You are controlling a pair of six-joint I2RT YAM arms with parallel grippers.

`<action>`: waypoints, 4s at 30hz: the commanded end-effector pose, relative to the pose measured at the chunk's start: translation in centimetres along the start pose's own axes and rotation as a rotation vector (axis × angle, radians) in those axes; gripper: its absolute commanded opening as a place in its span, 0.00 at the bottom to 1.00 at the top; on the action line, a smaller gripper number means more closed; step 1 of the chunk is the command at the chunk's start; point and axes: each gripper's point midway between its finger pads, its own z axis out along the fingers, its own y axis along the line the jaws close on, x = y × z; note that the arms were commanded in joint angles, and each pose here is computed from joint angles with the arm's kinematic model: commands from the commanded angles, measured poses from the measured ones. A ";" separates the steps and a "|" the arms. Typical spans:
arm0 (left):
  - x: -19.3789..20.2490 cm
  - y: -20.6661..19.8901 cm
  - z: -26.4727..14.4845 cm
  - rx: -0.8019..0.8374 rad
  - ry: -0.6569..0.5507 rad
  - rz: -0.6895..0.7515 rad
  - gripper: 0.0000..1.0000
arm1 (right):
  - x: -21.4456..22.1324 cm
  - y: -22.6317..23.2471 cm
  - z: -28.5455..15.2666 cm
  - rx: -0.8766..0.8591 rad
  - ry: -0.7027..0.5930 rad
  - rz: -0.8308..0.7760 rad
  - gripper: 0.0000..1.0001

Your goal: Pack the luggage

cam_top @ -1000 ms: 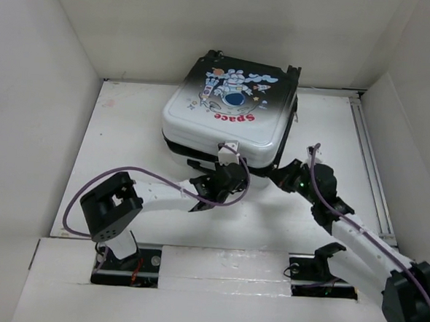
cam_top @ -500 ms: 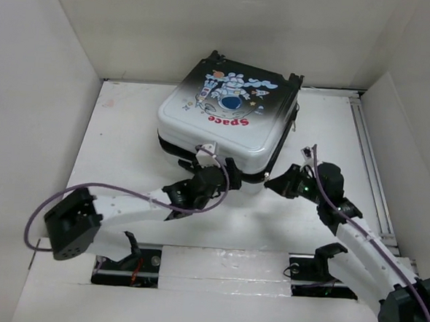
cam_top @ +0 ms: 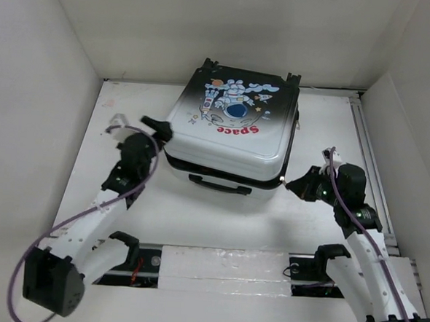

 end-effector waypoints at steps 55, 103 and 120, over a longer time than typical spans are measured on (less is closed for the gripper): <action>4.3 -3.3 -2.6 0.576 0.317 -0.454 1.00 | -7.8 3.7 -4.9 0.107 -0.264 -0.102 0.37; 8.3 -6.0 -5.1 0.582 0.435 -0.413 0.76 | -1.7 2.1 15.0 -0.280 0.187 0.038 0.02; 6.5 -0.6 -3.7 0.241 0.177 -0.035 0.61 | -0.6 3.9 6.0 -0.117 -0.030 -0.095 0.40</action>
